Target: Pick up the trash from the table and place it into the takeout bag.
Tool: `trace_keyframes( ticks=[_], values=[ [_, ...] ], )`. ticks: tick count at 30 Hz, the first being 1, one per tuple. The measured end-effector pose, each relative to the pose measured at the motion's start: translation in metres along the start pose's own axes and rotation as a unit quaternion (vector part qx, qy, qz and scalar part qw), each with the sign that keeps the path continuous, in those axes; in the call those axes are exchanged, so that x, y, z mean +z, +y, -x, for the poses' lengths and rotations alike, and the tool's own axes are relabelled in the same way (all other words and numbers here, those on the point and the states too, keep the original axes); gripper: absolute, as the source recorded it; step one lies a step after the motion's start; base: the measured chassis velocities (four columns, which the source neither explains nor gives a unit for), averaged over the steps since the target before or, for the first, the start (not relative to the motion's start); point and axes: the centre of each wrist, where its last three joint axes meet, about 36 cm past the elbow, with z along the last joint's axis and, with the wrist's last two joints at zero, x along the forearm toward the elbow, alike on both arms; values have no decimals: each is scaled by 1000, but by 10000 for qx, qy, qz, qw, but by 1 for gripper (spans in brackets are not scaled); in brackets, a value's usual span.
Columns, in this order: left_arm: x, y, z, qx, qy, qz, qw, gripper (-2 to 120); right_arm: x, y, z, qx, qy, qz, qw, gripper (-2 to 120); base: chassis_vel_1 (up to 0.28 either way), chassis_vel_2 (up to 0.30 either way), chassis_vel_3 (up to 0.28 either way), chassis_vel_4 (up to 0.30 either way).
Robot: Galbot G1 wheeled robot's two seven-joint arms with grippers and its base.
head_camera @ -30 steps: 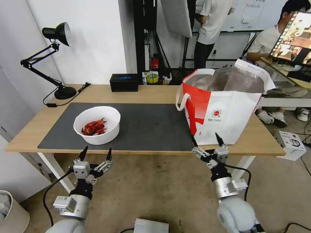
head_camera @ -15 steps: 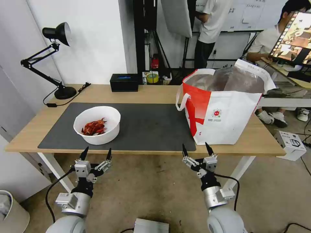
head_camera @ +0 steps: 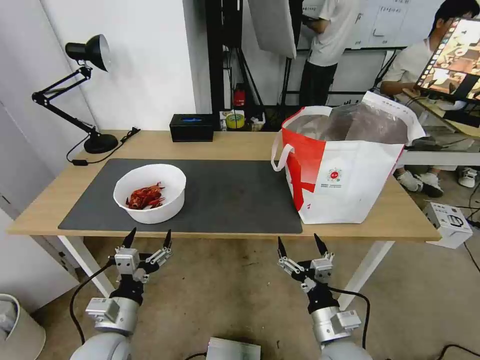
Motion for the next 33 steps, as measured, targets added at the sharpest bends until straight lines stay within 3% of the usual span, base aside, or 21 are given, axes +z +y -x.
trace_keyframes(
  ticks=[20, 28, 33],
  values=[
    [-9, 8, 6, 17, -54, -14, 10000, 100, 4, 1, -9, -27, 84, -83, 9999, 100, 0, 0, 0, 0],
    [-41, 35, 30, 72, 103, -68, 9999, 100, 4, 0, -9, -29, 82, -84, 9999, 100, 0, 0, 0, 0],
    [-66, 53, 39, -99, 253, -54, 9996, 100, 4, 0, -9, -29, 83, -84, 9999, 100, 0, 0, 0, 0]
  ],
)
